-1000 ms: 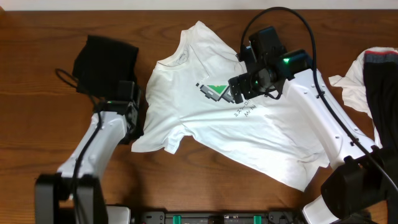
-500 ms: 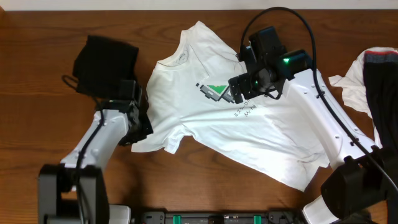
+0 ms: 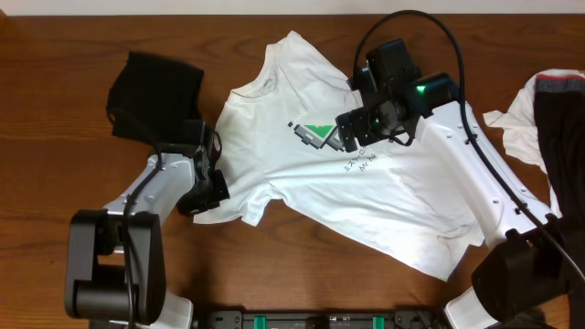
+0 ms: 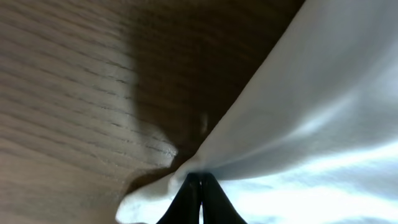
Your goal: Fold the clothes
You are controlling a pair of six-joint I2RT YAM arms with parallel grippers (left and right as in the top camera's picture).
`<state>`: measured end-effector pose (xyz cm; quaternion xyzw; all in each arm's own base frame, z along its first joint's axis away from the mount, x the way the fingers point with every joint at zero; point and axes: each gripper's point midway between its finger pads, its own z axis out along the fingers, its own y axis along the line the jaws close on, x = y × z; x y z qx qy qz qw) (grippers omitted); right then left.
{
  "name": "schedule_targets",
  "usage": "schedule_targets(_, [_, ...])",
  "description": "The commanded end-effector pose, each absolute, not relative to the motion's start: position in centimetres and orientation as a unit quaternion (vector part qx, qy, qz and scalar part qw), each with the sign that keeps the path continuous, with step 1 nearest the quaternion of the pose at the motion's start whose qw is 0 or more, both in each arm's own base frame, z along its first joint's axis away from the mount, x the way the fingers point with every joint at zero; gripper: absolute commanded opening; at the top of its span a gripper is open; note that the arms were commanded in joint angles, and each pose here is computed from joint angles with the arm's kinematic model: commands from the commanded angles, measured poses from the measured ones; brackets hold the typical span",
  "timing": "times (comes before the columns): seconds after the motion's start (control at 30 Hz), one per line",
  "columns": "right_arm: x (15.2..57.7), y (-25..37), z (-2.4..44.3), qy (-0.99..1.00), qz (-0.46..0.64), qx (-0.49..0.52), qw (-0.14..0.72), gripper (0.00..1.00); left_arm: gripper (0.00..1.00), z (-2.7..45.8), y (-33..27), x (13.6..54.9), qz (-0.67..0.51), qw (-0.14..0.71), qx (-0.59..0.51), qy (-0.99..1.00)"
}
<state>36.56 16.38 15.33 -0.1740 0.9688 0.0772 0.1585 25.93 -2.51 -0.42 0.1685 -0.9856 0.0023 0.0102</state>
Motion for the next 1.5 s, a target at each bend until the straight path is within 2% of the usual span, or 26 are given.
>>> schedule_targets(0.0, [36.6, 16.4, 15.8, 0.968, 0.075, -0.175, 0.165, 0.99, 0.06, -1.8, -2.1, 25.1, -0.016, 0.031, 0.16, -0.987])
schedule_targets(0.43, [36.6, 16.4, 15.8, 0.968, 0.075, -0.175, 0.165, 0.99, 0.06, -2.1, 2.6, 26.1, -0.149, -0.004, 0.154, -0.977])
schedule_targets(0.7, [36.6, 16.4, 15.8, 0.968, 0.075, -0.175, 0.165, 0.99, 0.06, -2.0, 2.6, 24.7, -0.152, 0.021, 0.167, -0.974])
schedule_targets(1.03, [36.6, 16.4, 15.8, 0.968, 0.075, -0.175, 0.165, 0.99, 0.06, -2.4, 0.7, 23.5, -0.102, 0.057, 0.17, -0.979])
schedule_targets(1.47, [36.6, 16.4, 15.8, 0.968, 0.075, -0.175, 0.165, 0.99, 0.06, -1.7, 0.9, 21.7, -0.113, 0.088, 0.185, -0.972])
